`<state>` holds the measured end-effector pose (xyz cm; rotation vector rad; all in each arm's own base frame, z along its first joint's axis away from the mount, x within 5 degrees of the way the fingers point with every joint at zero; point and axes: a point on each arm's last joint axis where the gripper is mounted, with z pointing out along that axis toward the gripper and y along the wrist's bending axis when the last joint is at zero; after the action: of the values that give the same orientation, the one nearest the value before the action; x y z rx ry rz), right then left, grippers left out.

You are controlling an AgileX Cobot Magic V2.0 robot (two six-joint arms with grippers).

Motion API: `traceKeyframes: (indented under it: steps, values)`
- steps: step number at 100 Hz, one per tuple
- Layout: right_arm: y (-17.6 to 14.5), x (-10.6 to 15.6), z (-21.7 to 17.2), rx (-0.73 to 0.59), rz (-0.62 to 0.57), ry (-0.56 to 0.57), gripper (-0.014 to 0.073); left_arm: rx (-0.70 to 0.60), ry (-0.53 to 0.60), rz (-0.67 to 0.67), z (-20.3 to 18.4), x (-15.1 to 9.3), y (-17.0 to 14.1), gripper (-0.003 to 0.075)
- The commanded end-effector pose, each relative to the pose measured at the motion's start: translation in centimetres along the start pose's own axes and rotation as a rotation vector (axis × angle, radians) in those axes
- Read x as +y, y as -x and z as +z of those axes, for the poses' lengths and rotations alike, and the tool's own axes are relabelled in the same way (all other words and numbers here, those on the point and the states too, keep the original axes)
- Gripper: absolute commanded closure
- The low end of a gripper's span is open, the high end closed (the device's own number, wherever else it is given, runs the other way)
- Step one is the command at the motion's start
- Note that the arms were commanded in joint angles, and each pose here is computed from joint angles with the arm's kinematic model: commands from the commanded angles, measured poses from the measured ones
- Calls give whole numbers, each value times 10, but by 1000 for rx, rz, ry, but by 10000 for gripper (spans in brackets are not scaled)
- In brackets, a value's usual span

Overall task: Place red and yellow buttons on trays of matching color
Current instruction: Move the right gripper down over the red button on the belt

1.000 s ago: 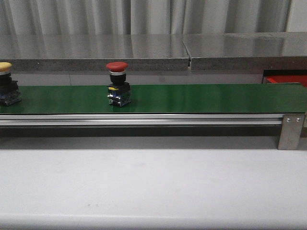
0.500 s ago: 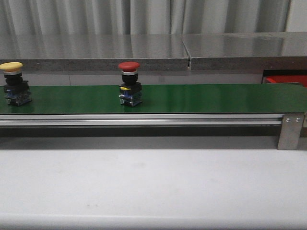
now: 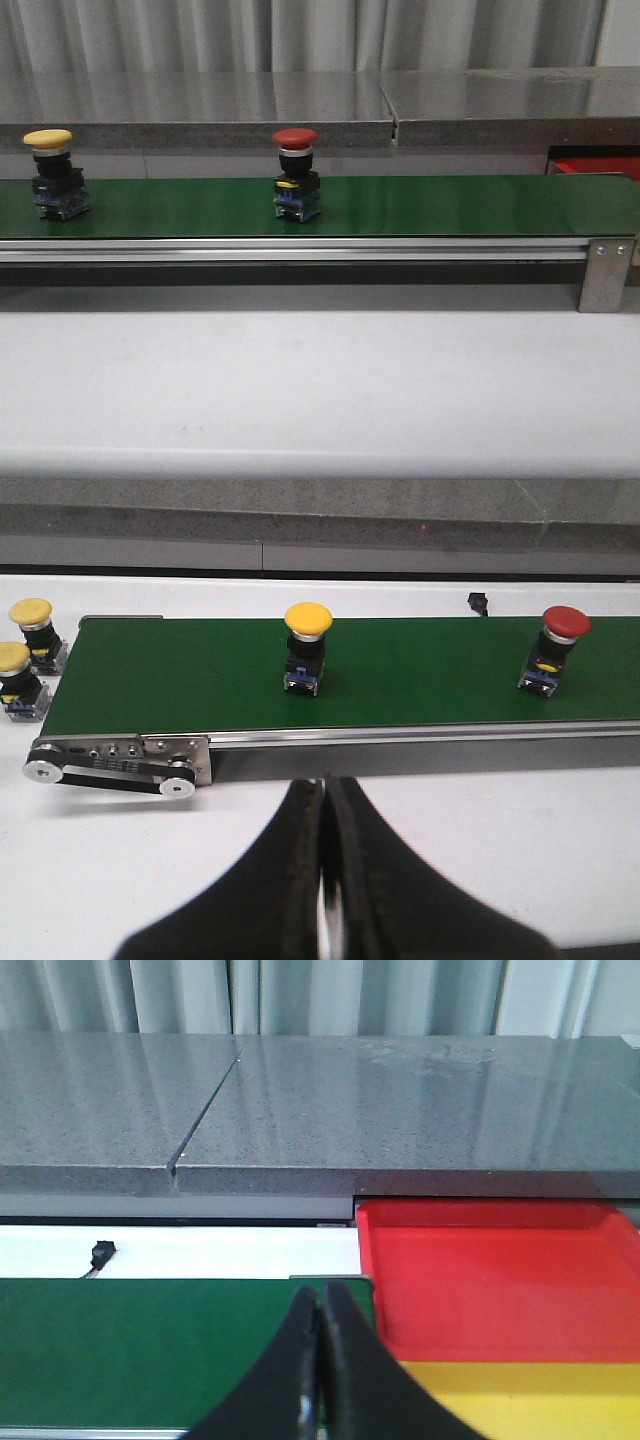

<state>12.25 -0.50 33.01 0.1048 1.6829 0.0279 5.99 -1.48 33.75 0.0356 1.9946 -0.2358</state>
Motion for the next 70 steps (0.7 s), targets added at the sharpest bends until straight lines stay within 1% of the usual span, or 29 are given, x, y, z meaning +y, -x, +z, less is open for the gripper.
traceKeyframes:
  steps: [1,13,35,48,70]
  values:
    - [23,3,5,-74,9,12,712,-86,-19,-7,-4,-2,13,741]
    - [33,7,16,25,3,23,712,-86,-19,-7,-4,-2,13,741]
    - [46,26,41,108,-33,114,712,-86,-19,-7,-4,-2,13,741]
    - [45,43,59,194,-55,179,712,-86,-19,-7,-4,-2,13,741]
    - [48,77,85,301,-104,284,712,-86,-19,-7,-4,-2,13,741]
